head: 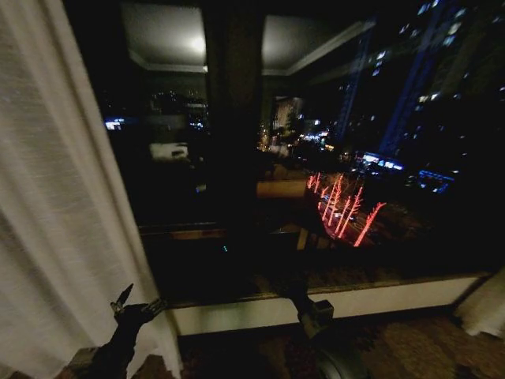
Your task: Open the curtains by pulling them apart, changing their state from closed to fully open.
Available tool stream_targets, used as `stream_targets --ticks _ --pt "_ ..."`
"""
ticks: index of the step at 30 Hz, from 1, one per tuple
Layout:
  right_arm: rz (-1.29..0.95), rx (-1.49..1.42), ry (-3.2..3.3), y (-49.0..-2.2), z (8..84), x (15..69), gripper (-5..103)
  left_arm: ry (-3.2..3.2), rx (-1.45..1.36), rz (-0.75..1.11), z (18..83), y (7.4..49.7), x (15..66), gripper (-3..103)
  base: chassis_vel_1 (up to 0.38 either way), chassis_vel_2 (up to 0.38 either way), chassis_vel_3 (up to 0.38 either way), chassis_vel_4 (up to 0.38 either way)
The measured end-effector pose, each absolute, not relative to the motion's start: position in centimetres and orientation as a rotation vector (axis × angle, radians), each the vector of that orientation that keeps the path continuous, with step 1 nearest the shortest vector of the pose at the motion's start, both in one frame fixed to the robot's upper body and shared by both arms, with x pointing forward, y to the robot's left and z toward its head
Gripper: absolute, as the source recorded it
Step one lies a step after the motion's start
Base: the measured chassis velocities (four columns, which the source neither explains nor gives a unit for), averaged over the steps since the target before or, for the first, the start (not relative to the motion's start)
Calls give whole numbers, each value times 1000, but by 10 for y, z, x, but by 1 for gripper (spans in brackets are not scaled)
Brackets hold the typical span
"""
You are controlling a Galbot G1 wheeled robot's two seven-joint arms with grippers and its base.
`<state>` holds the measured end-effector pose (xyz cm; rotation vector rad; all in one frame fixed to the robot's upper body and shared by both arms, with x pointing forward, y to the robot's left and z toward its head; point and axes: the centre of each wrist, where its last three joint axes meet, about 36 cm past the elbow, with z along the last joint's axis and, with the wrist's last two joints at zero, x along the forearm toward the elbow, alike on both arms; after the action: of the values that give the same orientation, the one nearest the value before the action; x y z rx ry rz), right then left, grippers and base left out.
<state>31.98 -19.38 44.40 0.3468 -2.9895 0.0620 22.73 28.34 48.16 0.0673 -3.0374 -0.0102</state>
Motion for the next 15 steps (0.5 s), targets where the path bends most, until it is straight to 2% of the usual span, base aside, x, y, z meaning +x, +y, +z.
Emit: stream_targets --ticks 3,7,15 --pt "62 346 -2990 -194 443 322 100 -3039 51 -14 478 287 233 100 144 202 -187 -253" --pt "56 337 -2986 -194 440 322 100 -3036 25 -25 467 299 252 100 86 84 -53 -88" --pt "57 240 -2975 -202 404 321 100 -3033 -38 -31 436 324 320 100 -15 -30 17 30"
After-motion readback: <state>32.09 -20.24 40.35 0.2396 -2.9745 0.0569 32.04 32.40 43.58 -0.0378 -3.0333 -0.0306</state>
